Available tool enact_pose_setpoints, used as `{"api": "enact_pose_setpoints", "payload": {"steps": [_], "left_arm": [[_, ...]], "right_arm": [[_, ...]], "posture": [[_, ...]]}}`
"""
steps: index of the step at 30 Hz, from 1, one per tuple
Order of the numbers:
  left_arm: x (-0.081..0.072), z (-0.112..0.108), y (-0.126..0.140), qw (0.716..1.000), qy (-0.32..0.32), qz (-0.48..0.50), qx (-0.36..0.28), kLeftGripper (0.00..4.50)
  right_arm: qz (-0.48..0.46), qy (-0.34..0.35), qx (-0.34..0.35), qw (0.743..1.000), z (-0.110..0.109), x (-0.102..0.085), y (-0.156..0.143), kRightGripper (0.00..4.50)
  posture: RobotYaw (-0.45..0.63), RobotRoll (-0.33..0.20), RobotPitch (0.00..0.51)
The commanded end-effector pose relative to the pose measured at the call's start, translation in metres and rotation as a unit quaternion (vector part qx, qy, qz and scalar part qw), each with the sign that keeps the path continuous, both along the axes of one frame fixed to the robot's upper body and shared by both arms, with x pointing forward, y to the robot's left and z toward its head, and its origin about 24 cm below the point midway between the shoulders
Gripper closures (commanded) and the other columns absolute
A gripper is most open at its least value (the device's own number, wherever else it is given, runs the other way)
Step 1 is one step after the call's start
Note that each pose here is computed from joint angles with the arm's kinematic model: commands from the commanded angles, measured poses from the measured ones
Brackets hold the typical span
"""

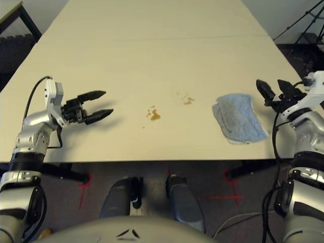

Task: Wipe the water off the table with a rag.

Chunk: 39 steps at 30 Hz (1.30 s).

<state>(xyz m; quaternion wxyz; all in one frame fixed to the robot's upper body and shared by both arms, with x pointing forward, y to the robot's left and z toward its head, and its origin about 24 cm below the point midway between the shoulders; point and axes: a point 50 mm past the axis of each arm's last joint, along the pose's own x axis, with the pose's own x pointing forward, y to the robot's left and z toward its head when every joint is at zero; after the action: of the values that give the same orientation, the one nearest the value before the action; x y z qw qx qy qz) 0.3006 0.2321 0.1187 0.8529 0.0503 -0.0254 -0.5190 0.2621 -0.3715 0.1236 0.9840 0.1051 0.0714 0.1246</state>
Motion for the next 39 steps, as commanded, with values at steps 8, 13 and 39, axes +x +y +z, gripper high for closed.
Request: {"api": "enact_pose_setpoints", "payload": {"steps": [8, 13, 39], "left_arm": [[0.001, -0.004, -0.007, 1.000, 0.002, -0.005, 0.004, 0.00], [0.001, -0.003, -0.006, 1.000, 0.000, -0.004, 0.005, 0.00], [0.002, -0.002, -0.007, 1.000, 0.002, -0.007, 0.009, 0.00]], "right_arm": [[0.064, 0.097, 0.019, 0.993, -0.021, -0.018, 0.022, 0.03], [0.054, 0.109, 0.001, 0.993, -0.032, -0.013, 0.024, 0.03], [0.161, 0.208, -0.070, 0.962, -0.071, -0.017, 0.058, 0.03]], "posture": [[-0.24, 0.000, 0.149], [-0.23, 0.000, 0.148], [-0.23, 0.000, 0.155]]}}
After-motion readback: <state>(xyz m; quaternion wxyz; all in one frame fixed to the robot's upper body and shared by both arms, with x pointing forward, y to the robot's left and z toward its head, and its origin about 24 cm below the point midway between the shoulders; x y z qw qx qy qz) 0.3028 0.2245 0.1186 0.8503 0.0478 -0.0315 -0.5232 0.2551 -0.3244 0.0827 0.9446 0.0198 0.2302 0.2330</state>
